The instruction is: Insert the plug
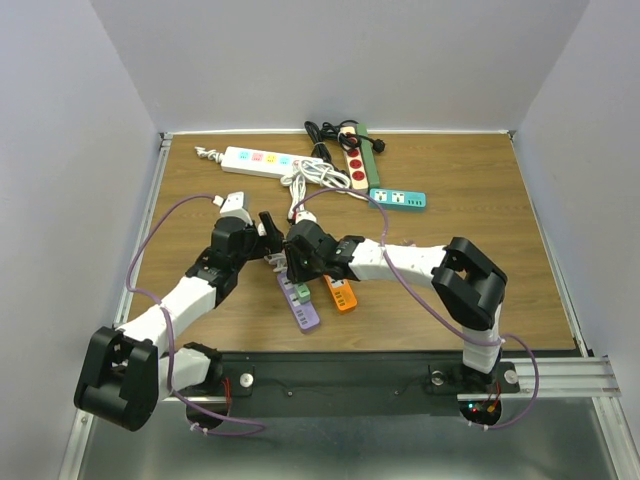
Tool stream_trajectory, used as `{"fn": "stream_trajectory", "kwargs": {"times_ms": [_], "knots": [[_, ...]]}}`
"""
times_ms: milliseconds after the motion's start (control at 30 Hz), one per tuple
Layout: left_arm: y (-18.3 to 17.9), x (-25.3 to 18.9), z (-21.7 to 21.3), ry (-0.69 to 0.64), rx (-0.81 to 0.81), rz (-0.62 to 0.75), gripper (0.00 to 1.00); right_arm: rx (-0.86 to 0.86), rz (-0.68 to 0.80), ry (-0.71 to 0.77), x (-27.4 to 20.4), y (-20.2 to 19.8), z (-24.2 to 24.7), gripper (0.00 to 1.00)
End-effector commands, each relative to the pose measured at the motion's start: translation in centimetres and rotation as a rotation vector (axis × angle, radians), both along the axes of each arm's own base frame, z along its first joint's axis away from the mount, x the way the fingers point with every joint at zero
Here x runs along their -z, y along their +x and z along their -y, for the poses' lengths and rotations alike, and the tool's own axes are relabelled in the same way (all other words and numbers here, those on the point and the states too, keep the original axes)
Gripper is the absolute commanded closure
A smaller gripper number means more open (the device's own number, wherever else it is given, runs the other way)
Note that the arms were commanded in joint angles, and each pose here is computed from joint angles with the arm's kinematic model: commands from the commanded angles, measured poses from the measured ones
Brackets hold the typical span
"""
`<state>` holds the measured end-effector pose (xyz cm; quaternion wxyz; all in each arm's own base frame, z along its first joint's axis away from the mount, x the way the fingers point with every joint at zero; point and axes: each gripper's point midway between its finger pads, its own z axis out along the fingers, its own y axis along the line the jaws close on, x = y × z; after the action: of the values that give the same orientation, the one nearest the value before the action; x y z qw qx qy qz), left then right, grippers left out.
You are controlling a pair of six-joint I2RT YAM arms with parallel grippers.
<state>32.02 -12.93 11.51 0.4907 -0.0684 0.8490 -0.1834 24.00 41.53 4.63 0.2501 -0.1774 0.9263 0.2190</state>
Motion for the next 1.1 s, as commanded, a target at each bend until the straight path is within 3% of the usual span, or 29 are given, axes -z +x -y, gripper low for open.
{"fn": "stream_trajectory", "kwargs": {"times_ms": [0,233,467,667,700,900,1067], "knots": [[-0.1,-0.8,0.4,-0.052,-0.026,0.007,0.04,-0.148,-0.520,-0.634,11.9,-15.1,14.1,1.00],[-2.3,2.2,-1.5,-0.066,-0.128,-0.062,0.06,-0.123,-0.455,-0.660,11.4,-14.0,14.4,0.99],[-1.6,5.0,-1.0,-0.027,-0.113,-0.140,0.15,-0.125,-0.407,-0.658,11.1,-12.9,13.9,1.00],[-1.3,7.3,-0.6,0.010,-0.109,-0.244,0.39,-0.126,-0.379,-0.658,10.7,-12.3,13.7,1.00],[-1.3,7.4,-0.5,0.006,-0.111,-0.252,0.51,-0.125,-0.377,-0.662,10.8,-12.3,13.8,1.00],[-1.1,8.2,-0.2,0.014,-0.097,-0.281,0.84,-0.125,-0.363,-0.683,11.2,-12.1,14.3,1.00],[-1.7,9.1,-0.4,0.012,-0.121,-0.323,1.00,-0.149,-0.386,-0.659,11.2,-12.6,13.7,0.99]]}}
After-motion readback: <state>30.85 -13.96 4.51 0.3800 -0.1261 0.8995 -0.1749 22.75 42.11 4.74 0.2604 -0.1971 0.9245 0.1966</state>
